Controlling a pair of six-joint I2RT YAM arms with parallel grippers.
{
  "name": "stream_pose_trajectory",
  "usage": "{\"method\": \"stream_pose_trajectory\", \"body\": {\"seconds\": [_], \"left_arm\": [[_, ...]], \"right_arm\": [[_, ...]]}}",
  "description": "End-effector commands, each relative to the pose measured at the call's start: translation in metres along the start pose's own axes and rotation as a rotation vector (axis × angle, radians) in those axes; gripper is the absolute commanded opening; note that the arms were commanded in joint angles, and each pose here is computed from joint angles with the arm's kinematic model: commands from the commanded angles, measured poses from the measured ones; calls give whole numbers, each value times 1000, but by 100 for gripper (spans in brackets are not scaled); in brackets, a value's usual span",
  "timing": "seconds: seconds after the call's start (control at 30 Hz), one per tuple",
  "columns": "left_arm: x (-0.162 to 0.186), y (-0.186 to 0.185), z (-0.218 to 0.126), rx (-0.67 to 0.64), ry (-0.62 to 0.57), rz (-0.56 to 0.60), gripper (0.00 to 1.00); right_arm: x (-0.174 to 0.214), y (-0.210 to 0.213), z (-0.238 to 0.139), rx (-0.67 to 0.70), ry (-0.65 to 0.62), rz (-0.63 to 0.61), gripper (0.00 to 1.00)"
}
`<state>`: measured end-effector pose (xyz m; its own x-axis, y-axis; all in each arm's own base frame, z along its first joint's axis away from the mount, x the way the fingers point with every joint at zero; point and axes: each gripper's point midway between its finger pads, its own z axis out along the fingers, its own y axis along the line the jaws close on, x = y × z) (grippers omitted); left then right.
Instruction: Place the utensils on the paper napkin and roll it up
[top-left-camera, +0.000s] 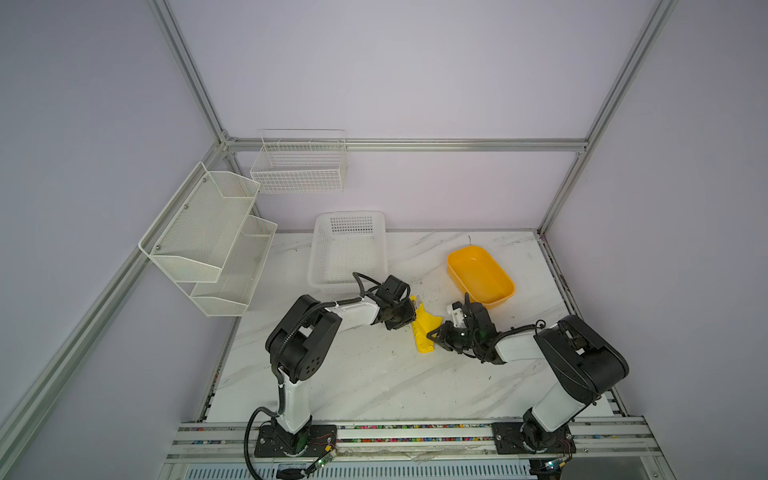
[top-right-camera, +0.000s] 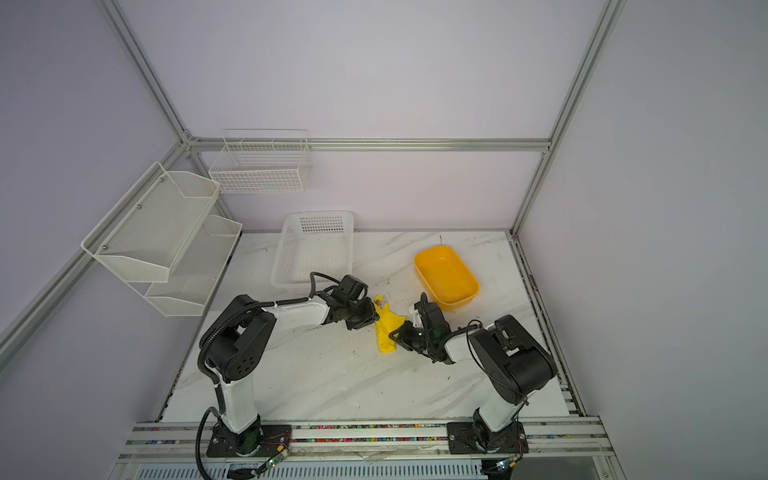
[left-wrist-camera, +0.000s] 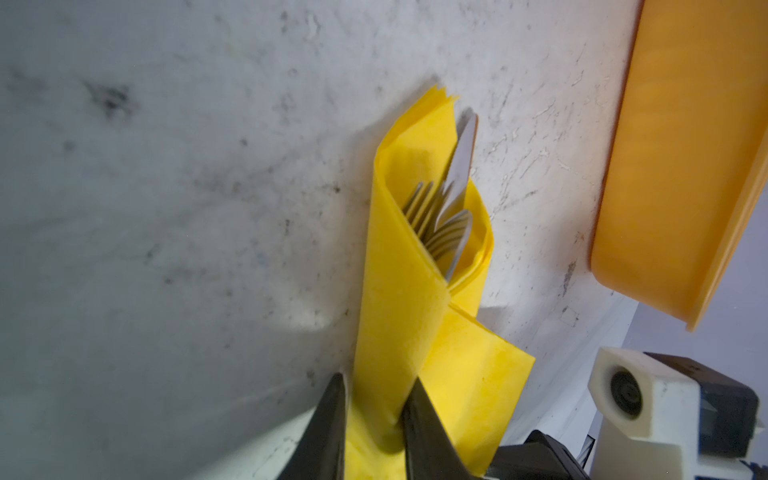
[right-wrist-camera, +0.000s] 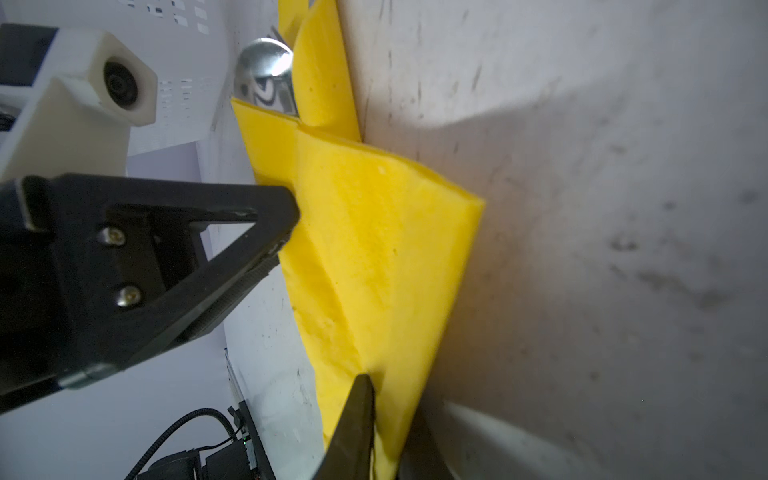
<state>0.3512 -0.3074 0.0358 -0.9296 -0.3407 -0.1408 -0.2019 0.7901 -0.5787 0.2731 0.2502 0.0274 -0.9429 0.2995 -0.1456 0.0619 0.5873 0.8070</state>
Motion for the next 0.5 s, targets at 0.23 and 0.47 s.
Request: {"method": "stream_pose_trajectory", "body": {"seconds": [0.23,0.47], "left_arm": [[1,-4,-4,8,-5,35,29],[5,-20,-37,60,-34,88,50]], "right_arm": [[5,-7,-2,23,13,19,9],[6,-6,-3,16,15,21,9]]}}
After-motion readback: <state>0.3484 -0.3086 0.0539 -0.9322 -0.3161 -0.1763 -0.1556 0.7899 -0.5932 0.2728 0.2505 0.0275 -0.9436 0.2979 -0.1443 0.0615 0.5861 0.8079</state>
